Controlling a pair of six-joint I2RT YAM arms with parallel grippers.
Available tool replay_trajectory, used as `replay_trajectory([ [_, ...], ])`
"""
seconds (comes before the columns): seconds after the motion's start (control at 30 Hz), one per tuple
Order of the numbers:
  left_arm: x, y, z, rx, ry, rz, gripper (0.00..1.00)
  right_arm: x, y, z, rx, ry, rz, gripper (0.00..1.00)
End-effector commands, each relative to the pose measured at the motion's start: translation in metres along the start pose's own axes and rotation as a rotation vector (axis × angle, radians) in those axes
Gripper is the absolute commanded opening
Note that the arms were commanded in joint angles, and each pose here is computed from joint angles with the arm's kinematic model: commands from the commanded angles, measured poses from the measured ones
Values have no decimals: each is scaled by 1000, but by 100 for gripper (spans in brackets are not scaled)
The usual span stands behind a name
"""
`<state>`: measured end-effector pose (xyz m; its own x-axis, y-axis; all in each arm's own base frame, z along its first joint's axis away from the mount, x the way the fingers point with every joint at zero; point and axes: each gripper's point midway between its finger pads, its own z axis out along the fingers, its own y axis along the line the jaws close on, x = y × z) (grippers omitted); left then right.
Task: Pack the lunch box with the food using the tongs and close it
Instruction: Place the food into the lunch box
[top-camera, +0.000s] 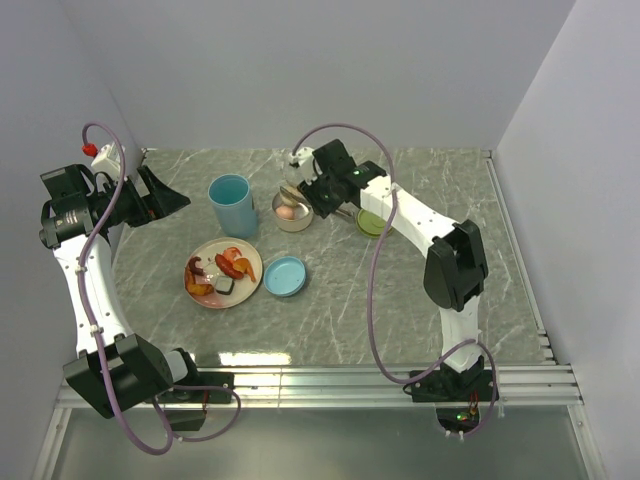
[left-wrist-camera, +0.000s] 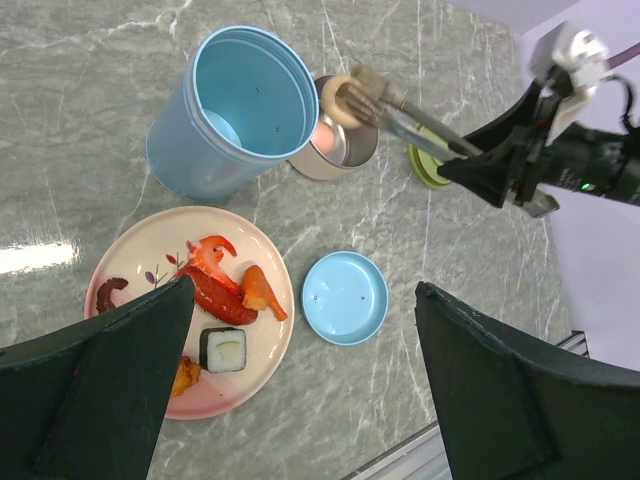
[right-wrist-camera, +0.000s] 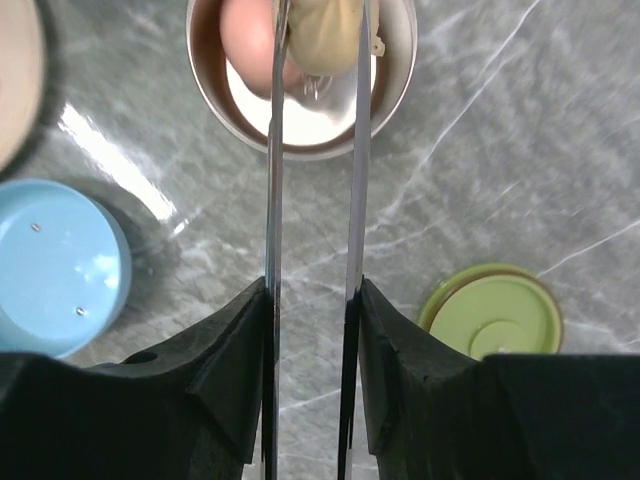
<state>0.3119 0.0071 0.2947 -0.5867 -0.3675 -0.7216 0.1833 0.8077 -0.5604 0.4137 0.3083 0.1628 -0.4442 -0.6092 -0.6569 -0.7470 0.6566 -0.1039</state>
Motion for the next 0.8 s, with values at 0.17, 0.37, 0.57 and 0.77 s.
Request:
replay_trajectory([
  [0.17, -7, -1, 0, 14, -21, 20, 98, 4, -9, 1, 68, -12, -47, 34],
  [0.37, -8, -1, 0, 7, -22, 29, 98, 10, -12, 12, 85, -1, -56, 33],
  [0.57, -9, 0, 0, 10, -20, 27, 98, 6, -8, 20, 76, -2, -60, 38],
  [0.77, -9, 0, 0, 7, -19, 28, 98, 4, -7, 21, 67, -3, -51, 47],
])
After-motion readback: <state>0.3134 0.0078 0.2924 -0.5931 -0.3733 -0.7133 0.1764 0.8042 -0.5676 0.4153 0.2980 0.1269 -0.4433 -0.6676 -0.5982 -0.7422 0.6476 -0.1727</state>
